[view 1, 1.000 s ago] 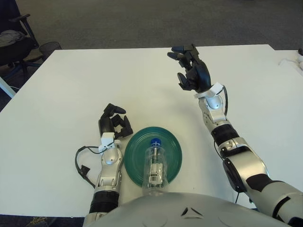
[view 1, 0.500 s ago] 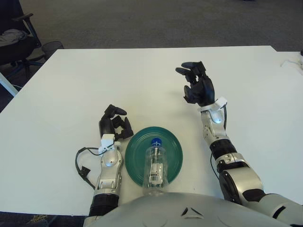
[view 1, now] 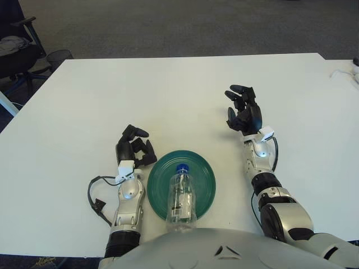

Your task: Put the bottle into the plate.

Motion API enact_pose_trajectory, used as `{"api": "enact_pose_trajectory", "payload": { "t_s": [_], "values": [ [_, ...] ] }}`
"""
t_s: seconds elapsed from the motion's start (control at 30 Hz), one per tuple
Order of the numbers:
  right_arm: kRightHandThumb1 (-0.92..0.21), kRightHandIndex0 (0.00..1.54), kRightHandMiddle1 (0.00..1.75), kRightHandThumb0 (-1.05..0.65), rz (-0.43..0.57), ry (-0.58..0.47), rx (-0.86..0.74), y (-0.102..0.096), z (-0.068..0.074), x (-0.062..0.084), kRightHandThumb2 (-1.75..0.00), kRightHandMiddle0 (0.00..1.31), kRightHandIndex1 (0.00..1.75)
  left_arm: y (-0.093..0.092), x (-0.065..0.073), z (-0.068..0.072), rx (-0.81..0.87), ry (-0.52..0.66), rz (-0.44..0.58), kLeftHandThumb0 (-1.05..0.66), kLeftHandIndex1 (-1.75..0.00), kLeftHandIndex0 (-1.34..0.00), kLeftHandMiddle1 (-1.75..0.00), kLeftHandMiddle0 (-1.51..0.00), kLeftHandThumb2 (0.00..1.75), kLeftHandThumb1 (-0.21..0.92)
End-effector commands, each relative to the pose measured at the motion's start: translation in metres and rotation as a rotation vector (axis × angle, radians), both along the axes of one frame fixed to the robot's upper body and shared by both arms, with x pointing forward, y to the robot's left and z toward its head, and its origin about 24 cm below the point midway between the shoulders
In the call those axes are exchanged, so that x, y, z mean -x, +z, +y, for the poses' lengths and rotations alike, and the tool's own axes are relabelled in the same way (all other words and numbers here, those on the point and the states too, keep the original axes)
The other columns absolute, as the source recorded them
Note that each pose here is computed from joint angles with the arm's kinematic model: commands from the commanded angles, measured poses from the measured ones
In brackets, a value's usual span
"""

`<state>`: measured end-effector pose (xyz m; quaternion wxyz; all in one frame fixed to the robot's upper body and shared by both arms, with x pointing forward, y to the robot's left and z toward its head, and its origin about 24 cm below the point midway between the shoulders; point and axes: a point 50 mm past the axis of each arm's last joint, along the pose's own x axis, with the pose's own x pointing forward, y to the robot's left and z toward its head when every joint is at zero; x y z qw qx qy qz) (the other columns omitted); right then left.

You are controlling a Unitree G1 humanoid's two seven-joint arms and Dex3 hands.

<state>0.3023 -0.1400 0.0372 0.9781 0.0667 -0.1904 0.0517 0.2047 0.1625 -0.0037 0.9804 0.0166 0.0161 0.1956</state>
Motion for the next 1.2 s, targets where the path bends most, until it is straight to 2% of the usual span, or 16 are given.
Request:
{"api": "enact_pose_trajectory", "payload": {
  "t_s": [0.0, 0.47, 1.17],
  "values": [
    [-0.64, 0.02, 1.09, -0.51, 0.003, -0.033, -0.009, -0.001, -0.002, -0.001, -0.91, 0.0, 0.8, -0.018, 0.009, 0.002, 0.007, 0.003, 0.105, -0.59, -1.75, -0.83, -1.75, -1.34, 1.64, 0.06],
    [-0.75, 0.01, 0.94, -0.55, 0.106, -0.074, 0.038, -0.021, -0.002, 0.008, -0.84, 0.0, 0.75, -0.013, 0.005, 0.005, 0.023, 0.0, 0.075, -0.6, -1.75, -0.84, -1.75, -1.34, 1.65, 0.05],
    [-0.8, 0.04, 0.87, -0.57, 0.285, -0.083, 0.104, -0.054, -0.007, 0.023, -0.78, 0.0, 0.73, -0.005, 0.001, 0.009, 0.0, 0.025, 0.038, -0.61, -1.75, -0.85, -1.75, -1.36, 1.67, 0.03]
  ]
}}
